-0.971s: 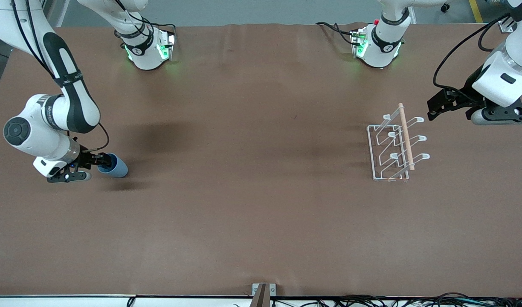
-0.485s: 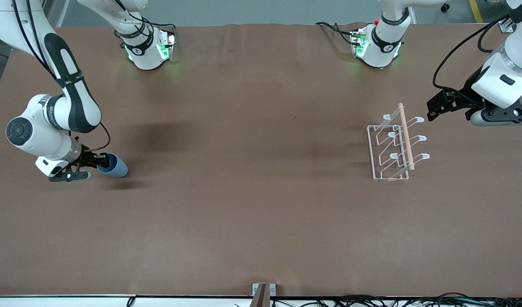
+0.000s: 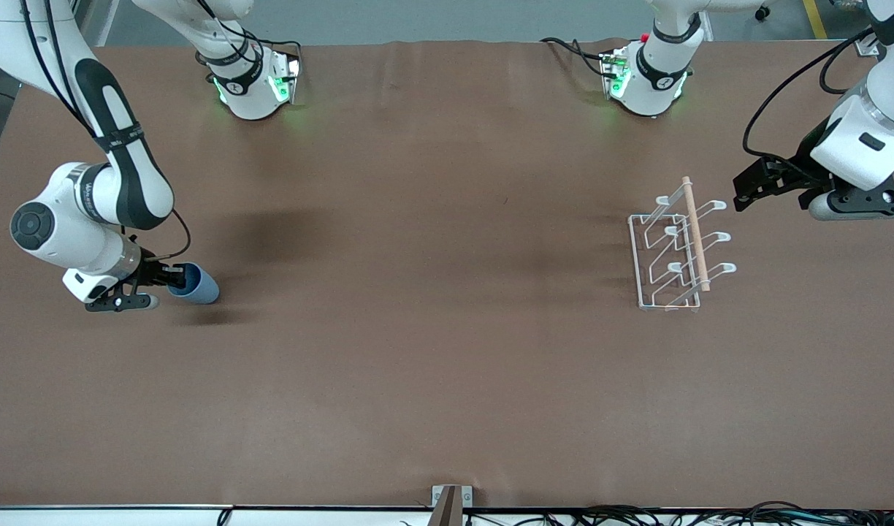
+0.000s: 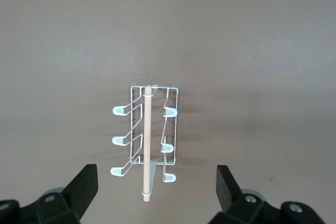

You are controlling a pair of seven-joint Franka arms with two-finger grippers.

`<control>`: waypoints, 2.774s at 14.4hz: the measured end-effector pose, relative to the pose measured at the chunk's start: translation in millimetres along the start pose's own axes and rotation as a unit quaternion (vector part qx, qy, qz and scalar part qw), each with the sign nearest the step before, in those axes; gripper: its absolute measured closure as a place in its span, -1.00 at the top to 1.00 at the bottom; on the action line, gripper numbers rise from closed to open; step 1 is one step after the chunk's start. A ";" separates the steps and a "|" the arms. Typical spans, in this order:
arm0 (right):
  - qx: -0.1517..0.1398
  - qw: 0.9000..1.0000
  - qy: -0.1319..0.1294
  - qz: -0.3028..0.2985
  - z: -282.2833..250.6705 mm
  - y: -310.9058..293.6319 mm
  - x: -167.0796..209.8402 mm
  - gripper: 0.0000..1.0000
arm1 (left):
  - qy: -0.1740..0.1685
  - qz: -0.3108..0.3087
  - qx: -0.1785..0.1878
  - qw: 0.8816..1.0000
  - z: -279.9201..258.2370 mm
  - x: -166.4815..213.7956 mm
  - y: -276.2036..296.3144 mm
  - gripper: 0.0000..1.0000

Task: Hang cup on cup holder
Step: 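Close the right gripper on the cup rim and lift it, then carry the cup toward table center while the left gripper approaches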

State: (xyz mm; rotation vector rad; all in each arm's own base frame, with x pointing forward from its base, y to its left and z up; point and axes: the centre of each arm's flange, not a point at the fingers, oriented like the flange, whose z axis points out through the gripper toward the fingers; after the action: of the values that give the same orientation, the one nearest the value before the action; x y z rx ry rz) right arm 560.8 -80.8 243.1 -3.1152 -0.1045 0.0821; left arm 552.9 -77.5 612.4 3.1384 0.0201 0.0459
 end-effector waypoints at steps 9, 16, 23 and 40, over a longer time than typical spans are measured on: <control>0.126 0.989 -0.020 0.074 -93.0 -22.3 32.8 -0.91 | 0.009 0.000 -0.001 1.000 -6.3 1.2 0.1 0.99; 0.368 0.926 -0.033 0.082 -156.4 -122.5 48.1 -0.91 | 0.010 0.004 -0.002 1.000 -7.6 0.8 3.8 1.00; 0.551 0.832 -0.051 0.031 -126.2 -246.3 37.2 -0.91 | 0.021 0.086 -0.006 0.996 -16.5 1.3 6.6 1.00; 0.643 0.766 0.004 0.005 -33.3 -373.5 14.7 -0.91 | 0.009 0.610 -0.041 0.791 26.4 6.5 171.8 1.00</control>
State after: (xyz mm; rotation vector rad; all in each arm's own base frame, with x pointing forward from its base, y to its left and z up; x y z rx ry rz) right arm 552.4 292.0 285.1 -1.7197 -0.0072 0.0847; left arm 562.4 -249.3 586.7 2.4445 -1.8643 0.0659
